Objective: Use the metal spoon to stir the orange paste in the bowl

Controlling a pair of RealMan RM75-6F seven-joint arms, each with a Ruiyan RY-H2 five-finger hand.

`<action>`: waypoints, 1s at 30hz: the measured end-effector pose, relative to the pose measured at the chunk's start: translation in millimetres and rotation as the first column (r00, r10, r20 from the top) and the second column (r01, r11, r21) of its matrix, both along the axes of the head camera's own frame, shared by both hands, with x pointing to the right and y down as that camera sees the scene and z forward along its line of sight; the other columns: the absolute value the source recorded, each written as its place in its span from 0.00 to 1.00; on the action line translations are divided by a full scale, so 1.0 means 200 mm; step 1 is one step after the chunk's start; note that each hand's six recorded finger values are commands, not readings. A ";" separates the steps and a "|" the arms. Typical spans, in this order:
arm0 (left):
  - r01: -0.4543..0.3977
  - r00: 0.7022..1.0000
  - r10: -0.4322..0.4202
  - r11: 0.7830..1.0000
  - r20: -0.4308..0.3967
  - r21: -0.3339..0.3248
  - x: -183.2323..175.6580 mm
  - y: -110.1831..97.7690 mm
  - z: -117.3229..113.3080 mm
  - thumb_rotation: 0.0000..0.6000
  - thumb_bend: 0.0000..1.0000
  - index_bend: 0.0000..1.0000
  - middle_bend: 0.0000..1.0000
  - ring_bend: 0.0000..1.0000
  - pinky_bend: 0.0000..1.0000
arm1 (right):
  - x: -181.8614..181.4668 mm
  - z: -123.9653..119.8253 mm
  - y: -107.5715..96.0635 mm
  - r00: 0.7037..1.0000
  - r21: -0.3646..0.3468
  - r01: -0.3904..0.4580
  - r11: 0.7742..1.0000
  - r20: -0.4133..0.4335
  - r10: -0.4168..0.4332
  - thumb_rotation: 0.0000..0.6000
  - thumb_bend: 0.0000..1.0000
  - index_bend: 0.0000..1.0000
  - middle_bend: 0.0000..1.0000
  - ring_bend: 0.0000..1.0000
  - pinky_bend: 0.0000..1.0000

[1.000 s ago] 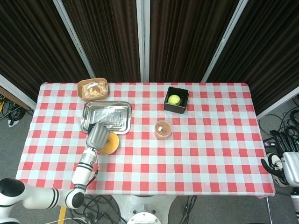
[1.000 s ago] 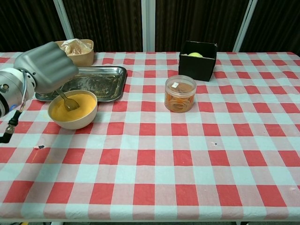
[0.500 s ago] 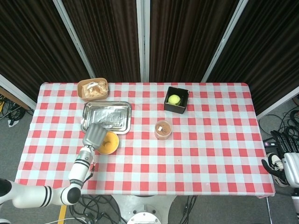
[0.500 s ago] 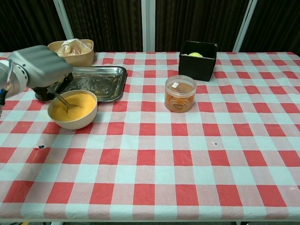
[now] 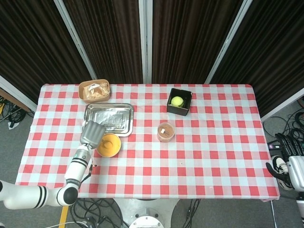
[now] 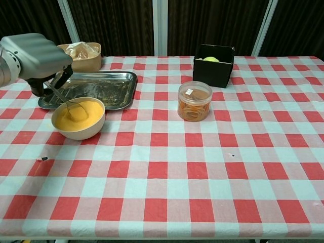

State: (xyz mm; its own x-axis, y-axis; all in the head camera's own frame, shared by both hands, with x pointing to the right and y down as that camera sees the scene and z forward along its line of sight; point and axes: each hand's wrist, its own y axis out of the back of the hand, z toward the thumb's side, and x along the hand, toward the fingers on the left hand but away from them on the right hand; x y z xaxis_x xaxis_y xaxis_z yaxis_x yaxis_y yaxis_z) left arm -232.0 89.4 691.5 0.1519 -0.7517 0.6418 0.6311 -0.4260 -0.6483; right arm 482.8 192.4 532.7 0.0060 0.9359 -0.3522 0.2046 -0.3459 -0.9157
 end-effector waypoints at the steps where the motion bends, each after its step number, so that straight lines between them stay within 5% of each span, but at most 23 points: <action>1: -0.007 1.000 0.006 1.000 0.010 0.017 0.00 0.00 0.00 1.00 0.47 0.66 0.95 0.94 0.99 | 0.00 0.00 0.00 1.000 0.000 0.000 1.000 0.000 0.000 1.00 0.24 0.00 0.07 0.00 0.00; 9: -0.126 0.987 0.111 0.982 0.114 0.141 0.03 0.02 -0.01 1.00 0.47 0.66 0.95 0.94 0.99 | 0.00 0.01 0.00 1.000 -0.004 0.002 1.000 0.002 -0.002 1.00 0.24 0.00 0.07 0.00 0.00; 15: -0.210 0.967 0.180 0.962 0.178 0.172 0.06 0.09 0.05 1.00 0.48 0.66 0.95 0.94 0.99 | 0.00 0.01 0.00 1.000 -0.003 0.000 1.000 0.001 0.000 1.00 0.24 0.00 0.07 0.00 0.00; 23: -0.223 0.963 0.192 0.962 0.191 0.158 0.08 0.17 0.12 1.00 0.49 0.66 0.95 0.94 0.99 | 0.00 0.01 0.01 1.000 -0.005 0.000 1.000 0.002 0.000 1.00 0.24 0.00 0.07 0.00 0.00; 30: -0.146 0.986 0.140 0.986 0.087 0.076 0.08 0.20 0.15 1.00 0.49 0.66 0.95 0.94 0.99 | 0.00 0.00 0.01 1.000 -0.002 0.000 1.000 0.002 0.000 1.00 0.24 0.00 0.07 0.00 0.00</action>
